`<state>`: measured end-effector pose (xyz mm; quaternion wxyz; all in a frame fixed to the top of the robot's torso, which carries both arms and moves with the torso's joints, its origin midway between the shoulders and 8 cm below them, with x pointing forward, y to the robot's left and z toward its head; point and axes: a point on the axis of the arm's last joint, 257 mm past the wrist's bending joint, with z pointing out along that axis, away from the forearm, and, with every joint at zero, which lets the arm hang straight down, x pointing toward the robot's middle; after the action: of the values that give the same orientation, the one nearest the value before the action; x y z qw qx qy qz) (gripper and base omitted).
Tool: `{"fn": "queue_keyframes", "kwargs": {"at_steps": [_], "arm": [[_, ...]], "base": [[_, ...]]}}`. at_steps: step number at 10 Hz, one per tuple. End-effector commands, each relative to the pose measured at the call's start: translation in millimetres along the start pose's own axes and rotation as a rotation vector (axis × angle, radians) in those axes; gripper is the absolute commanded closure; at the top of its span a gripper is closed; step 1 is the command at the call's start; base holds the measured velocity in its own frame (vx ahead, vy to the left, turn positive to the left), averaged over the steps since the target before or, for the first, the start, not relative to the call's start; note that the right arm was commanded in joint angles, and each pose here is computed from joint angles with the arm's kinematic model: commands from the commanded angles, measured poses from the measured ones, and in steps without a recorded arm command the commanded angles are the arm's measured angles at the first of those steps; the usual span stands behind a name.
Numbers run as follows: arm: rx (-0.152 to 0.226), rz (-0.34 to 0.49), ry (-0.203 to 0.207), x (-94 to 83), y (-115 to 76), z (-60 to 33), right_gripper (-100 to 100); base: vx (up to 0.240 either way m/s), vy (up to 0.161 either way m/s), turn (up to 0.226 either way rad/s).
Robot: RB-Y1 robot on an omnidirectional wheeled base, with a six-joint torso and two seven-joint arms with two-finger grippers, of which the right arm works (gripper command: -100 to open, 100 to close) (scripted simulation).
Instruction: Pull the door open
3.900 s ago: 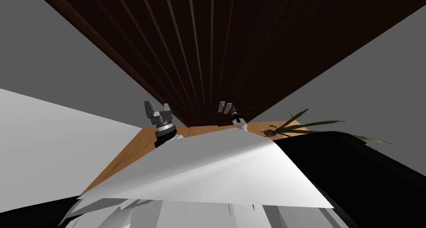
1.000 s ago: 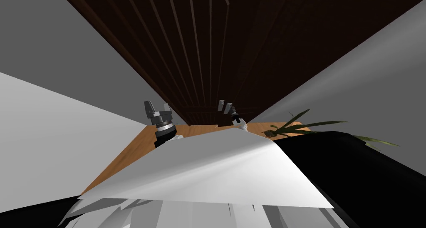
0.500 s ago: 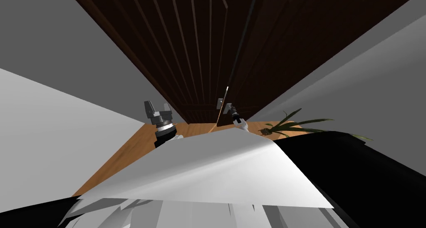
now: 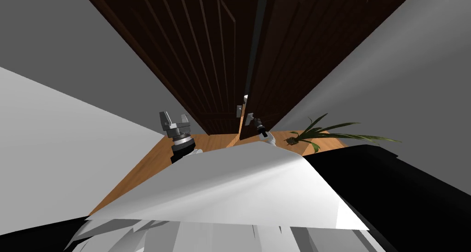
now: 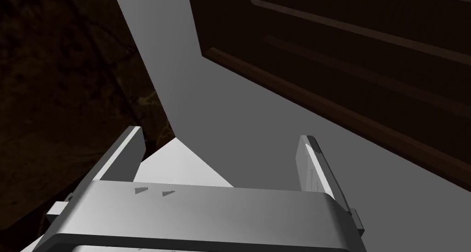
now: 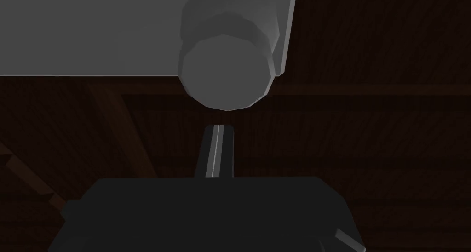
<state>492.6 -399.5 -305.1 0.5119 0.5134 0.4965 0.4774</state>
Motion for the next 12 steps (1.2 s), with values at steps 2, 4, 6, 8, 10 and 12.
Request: {"fn": "queue_keyframes", "kwargs": {"at_steps": [2, 4, 6, 8, 10, 12], "arm": [[-0.012, 0.009, 0.042, 13.9, 4.8, -1.5, -100], [-0.019, 0.015, 0.073, 24.9, 8.4, -2.8, -100], [-0.019, 0.013, 0.060, 20.7, 7.8, 0.2, -100], [-0.022, 0.013, 0.056, 20.6, 8.4, 2.2, -100], [-0.022, 0.014, 0.055, 20.5, 8.4, 2.8, -100], [-0.022, 0.014, 0.055, 20.5, 8.4, 2.8, 100]], "base": [[-0.209, 0.009, 0.061], [-0.198, 0.008, 0.053], [-0.009, 0.000, 0.014], [0.167, 0.005, 0.030], [0.156, -0.018, 0.017], [-0.019, 0.001, -0.003]]}}
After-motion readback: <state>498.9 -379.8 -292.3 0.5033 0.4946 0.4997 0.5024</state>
